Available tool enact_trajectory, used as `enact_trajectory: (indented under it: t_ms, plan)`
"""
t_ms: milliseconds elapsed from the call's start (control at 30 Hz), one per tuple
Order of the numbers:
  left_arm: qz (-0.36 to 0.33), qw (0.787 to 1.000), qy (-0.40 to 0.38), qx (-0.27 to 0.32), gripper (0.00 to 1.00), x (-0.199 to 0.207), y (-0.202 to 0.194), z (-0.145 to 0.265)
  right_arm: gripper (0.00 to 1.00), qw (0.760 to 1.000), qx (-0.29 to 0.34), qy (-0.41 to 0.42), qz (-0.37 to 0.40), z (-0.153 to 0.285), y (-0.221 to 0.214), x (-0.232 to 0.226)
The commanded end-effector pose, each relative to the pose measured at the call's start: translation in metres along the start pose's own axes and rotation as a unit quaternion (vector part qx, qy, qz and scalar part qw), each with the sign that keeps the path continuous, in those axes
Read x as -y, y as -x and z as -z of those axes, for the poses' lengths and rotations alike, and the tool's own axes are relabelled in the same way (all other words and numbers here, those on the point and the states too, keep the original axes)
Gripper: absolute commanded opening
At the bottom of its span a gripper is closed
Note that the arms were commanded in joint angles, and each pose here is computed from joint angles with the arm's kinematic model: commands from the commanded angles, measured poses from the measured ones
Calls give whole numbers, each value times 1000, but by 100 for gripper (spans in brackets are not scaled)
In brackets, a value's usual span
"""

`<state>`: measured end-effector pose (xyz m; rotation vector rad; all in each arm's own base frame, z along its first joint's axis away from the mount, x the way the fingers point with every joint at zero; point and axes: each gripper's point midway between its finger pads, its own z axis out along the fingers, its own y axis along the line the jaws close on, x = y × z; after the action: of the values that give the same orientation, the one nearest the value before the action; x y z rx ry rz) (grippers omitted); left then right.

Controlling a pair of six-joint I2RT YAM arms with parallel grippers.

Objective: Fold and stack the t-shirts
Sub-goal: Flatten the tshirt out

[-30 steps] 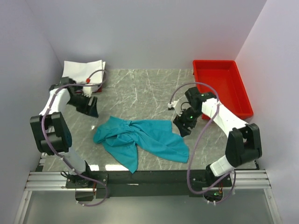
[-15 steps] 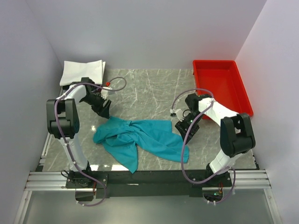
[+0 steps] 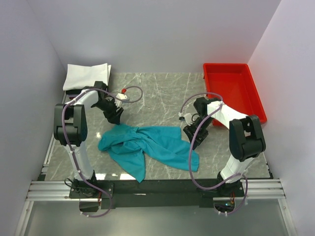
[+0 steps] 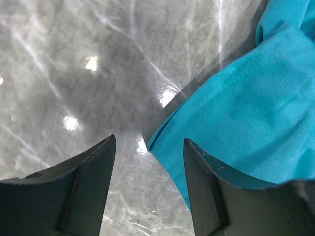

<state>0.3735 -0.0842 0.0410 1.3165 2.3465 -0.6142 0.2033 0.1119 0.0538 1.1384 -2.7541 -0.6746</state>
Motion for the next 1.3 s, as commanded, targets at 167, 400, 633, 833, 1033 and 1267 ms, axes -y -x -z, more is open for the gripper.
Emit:
enact_trajectory:
  t_ms: [167,400,633,833,1033,1267]
  plan:
    - [-75,996,-36,-34,55,14,-20,-14,57,1000,22,-14,-11,2,18,5]
    - [-56,997,-34,-38,9,15,-25,-10,58,1000,2,-13,-19,-21,31,5]
    - [49,996,35,62,1,-40,11,48,0,992,17,-111,-52,-21,73,68]
    - [34,987,98,123,1,-70,28,101,6,984,91,-147,-33,29,124,76]
    - [-40,990,39,129,1,-24,27,103,53,984,116,-130,-31,63,101,62]
    - [-206,970,25,129,1,71,29,124,50,987,114,-112,12,73,74,49]
